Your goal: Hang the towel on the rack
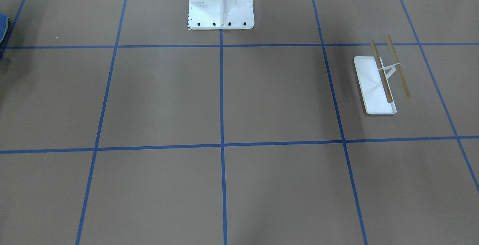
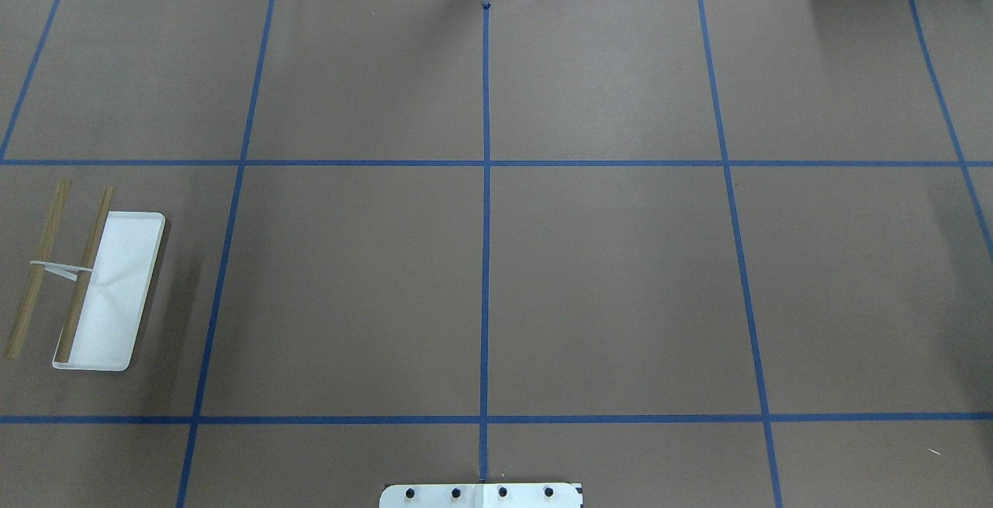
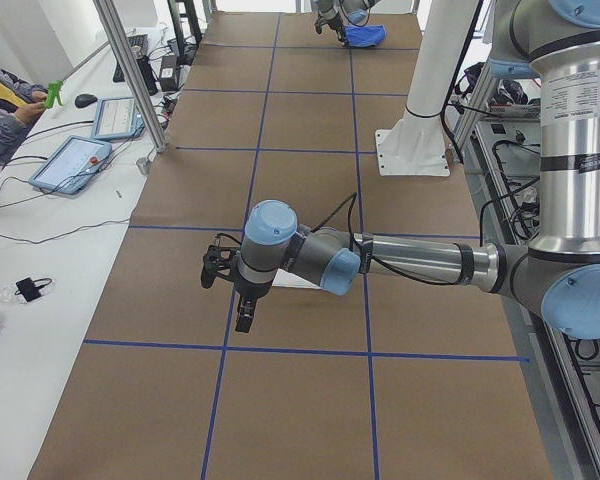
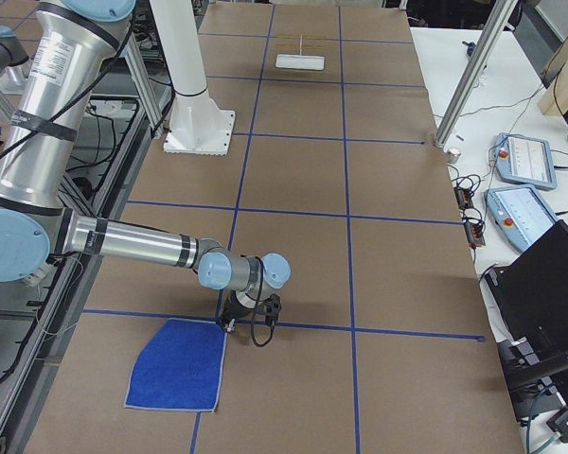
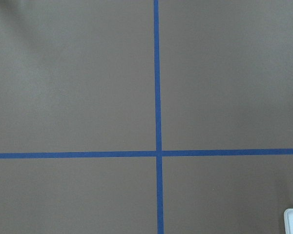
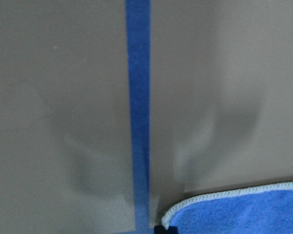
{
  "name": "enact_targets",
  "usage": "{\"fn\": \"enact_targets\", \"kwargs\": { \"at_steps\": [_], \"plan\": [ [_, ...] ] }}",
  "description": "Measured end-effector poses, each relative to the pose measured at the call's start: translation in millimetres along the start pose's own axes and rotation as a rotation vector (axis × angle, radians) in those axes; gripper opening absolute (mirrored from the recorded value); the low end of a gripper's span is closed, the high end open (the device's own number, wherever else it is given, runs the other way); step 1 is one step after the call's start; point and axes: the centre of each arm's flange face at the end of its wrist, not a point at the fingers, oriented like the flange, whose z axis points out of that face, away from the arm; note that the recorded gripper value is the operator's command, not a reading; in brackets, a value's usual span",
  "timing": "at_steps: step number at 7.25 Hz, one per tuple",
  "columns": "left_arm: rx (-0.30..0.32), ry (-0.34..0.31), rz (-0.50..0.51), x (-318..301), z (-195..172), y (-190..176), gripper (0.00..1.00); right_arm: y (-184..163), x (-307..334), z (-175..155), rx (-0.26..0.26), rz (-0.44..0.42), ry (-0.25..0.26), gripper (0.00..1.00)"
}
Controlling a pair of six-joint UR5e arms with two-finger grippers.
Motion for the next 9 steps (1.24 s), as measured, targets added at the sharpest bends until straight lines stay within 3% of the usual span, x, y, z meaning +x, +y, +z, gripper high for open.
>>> {"fn": "enact_targets", "kwargs": {
  "at_steps": [2,4,7,9],
  "plan": [
    [0.000,-0.001,0.001,0,0,0,0.98,1,-3,-9,0.018,-0.011,-0.015,0.00],
    [-0.002,0.001,0.000,0,1,0,0.98,14,-12,-40,0.085,-0.036,-0.038,0.00],
    [0.003,0.008,0.005,3,-1,-1,0.98,40,-27,-125,0.276,-0.035,-0.092,0.00],
    [0.016,0.058,0.033,11,-5,-3,0.98,43,-61,-198,0.416,0.040,-0.136,0.00]
  ]
}}
